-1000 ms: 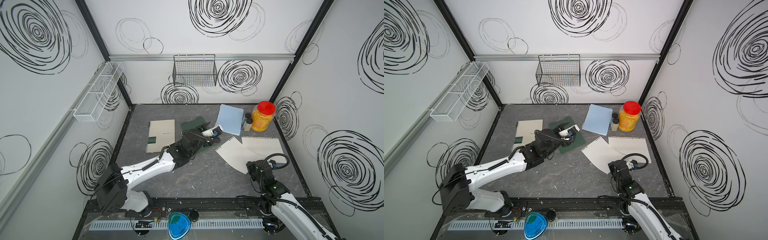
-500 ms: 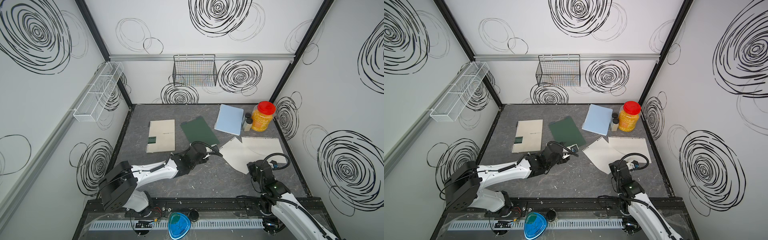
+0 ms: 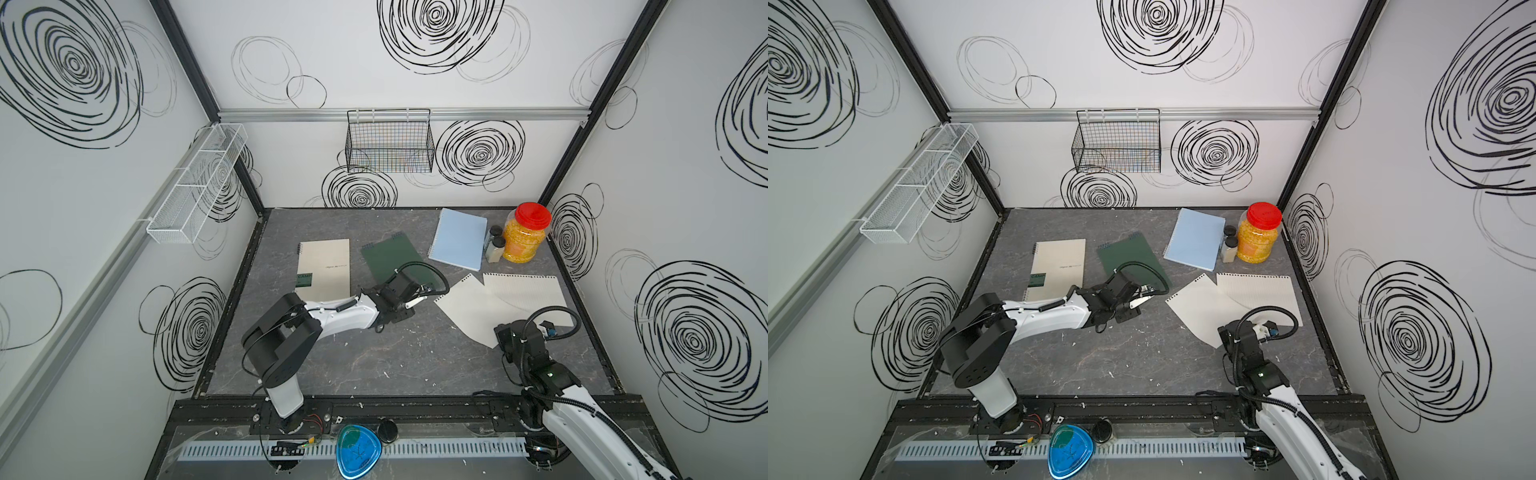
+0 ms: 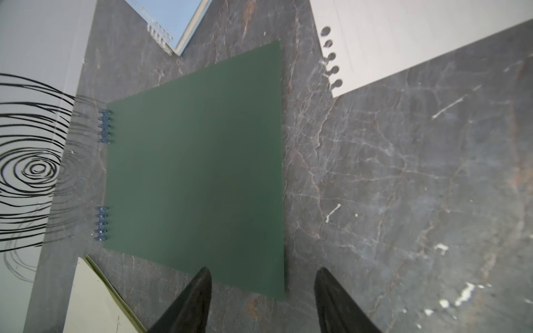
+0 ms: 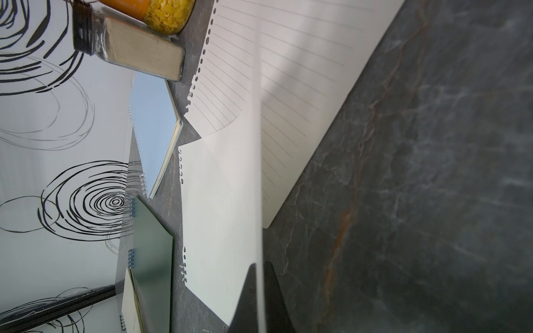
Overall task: Tear off pages from different notebooks
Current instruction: Close the notebook at the center of the board, then move the notebook to the center of the board.
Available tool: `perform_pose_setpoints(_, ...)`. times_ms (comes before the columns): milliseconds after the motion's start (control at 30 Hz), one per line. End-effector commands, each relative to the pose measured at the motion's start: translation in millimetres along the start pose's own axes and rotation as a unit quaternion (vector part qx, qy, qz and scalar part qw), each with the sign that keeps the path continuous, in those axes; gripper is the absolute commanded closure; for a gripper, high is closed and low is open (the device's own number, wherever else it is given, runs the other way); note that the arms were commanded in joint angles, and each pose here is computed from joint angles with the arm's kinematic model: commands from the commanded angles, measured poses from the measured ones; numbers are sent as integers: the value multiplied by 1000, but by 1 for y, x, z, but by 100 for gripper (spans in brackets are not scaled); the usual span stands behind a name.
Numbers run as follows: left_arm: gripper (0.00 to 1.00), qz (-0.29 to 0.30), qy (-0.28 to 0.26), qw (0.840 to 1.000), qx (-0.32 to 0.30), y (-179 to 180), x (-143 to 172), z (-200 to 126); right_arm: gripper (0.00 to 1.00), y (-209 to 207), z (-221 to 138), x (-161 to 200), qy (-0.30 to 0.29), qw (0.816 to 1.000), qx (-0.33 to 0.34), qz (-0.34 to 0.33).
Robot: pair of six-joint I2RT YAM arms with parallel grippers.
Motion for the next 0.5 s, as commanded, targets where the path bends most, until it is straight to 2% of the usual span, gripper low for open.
perform_pose_setpoints(0, 40, -9, 20, 999, 24, 2, 2, 11, 100, -22, 3, -3, -13, 999, 37, -7)
perform_pose_setpoints(100, 40, -6, 44, 999, 29, 3, 7, 23, 100, -21, 3, -3, -13, 999, 35, -7)
perform_pose_setpoints(467, 44, -29, 78, 996, 36, 14, 19, 48, 100, -21, 4, -3, -14, 999, 32, -8)
Point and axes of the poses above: each gripper's point midway between its finger pads, its own z axis out along the fingers, its own y axis along the line the jaws close on, x = y × z, the point moved 4 cm from there along -z, back along the fingers, and after that the axes turned 12 degrees about z, right-handed, at the moved point
